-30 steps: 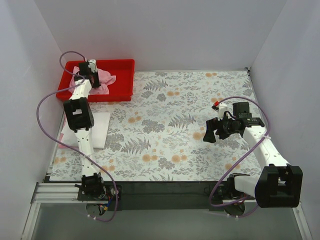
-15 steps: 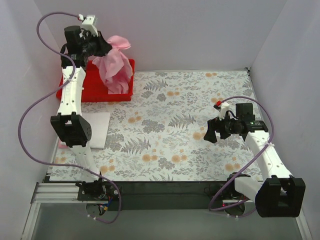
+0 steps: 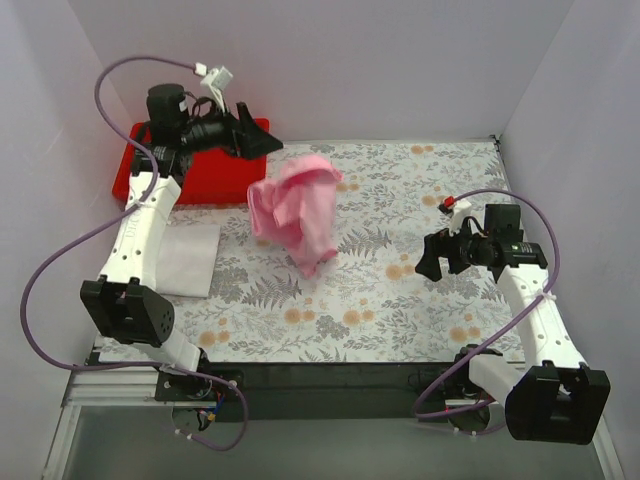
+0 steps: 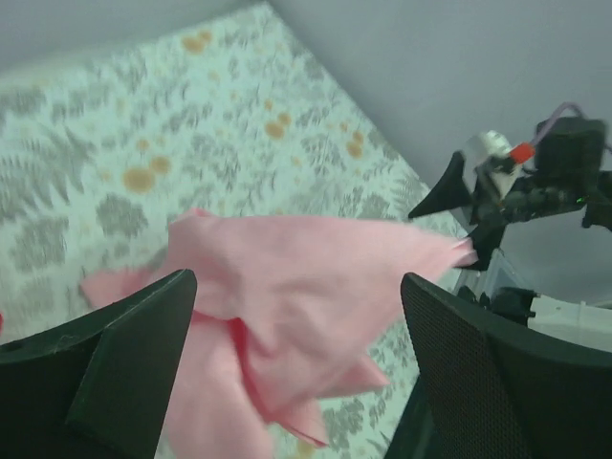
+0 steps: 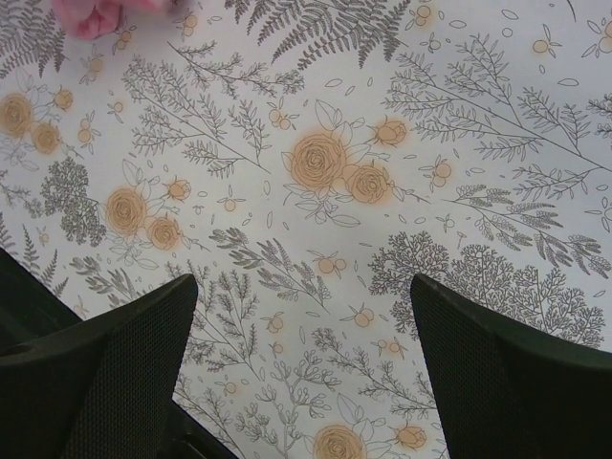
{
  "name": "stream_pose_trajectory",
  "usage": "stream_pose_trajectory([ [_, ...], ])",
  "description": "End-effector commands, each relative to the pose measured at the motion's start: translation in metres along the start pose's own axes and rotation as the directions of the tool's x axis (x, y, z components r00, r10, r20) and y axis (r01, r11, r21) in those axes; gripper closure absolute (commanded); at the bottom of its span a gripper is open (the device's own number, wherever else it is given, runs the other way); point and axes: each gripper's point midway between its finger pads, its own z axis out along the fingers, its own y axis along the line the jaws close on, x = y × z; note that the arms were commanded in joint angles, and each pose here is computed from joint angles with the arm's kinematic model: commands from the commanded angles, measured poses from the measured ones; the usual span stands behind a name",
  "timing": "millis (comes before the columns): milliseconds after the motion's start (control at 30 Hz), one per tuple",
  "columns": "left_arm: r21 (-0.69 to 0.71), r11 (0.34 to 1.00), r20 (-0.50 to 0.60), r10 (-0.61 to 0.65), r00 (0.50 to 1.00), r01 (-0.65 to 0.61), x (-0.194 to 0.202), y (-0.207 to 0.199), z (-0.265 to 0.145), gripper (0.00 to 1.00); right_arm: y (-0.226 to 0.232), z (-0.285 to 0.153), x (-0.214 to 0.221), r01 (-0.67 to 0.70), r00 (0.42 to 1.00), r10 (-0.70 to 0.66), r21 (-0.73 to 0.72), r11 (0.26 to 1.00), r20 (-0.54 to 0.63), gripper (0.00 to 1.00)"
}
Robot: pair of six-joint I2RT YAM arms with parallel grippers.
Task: Fold and stack the t-shirts
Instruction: Move the tshirt to the center of the board
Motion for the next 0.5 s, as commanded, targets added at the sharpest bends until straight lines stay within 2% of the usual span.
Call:
stream_pose_trajectory([
  [0, -0.042, 0.984, -0.134, -0.179, 0.975, 0.175, 0.074, 0.029, -0.015, 0.12, 0.009, -0.008, -0.011, 0.053, 0.998, -0.051, -0.042, 0.998, 0.030, 0.02],
  [33, -0.059, 0.979, -0.144, -0.200, 0.969, 0.194, 0.085, 0.035, -0.019, 0.12, 0.014, -0.007, -0.010, 0.052, 0.998, -0.050, -0.073, 0.996, 0.028, 0.01],
  [167, -0.112, 0.986, -0.196, -0.146, 0.970, 0.126, 0.133, 0.043, -0.029, 0.11, 0.021, 0.000, -0.008, 0.044, 0.999, -0.044, -0.151, 0.987, 0.004, 0.01],
  [267, -0.142, 0.989, -0.321, -0.087, 0.943, 0.043, 0.181, 0.048, -0.028, 0.14, 0.022, 0.008, -0.010, 0.032, 0.999, -0.036, -0.184, 0.982, -0.016, 0.04],
  [367, -0.204, 0.978, -0.395, -0.115, 0.911, 0.035, 0.222, 0.061, -0.038, 0.19, 0.045, 0.024, -0.011, 0.099, 0.992, -0.115, -0.262, 0.960, -0.049, 0.06],
  [433, -0.260, 0.965, -0.444, -0.156, 0.883, 0.039, 0.249, 0.071, -0.047, 0.23, 0.051, 0.038, -0.017, 0.158, 0.981, -0.181, -0.253, 0.954, -0.068, 0.06],
  [467, -0.273, 0.962, -0.460, -0.154, 0.875, 0.026, 0.257, 0.075, -0.050, 0.25, 0.072, 0.048, -0.015, 0.205, 0.967, -0.241, -0.301, 0.931, -0.085, 0.07],
])
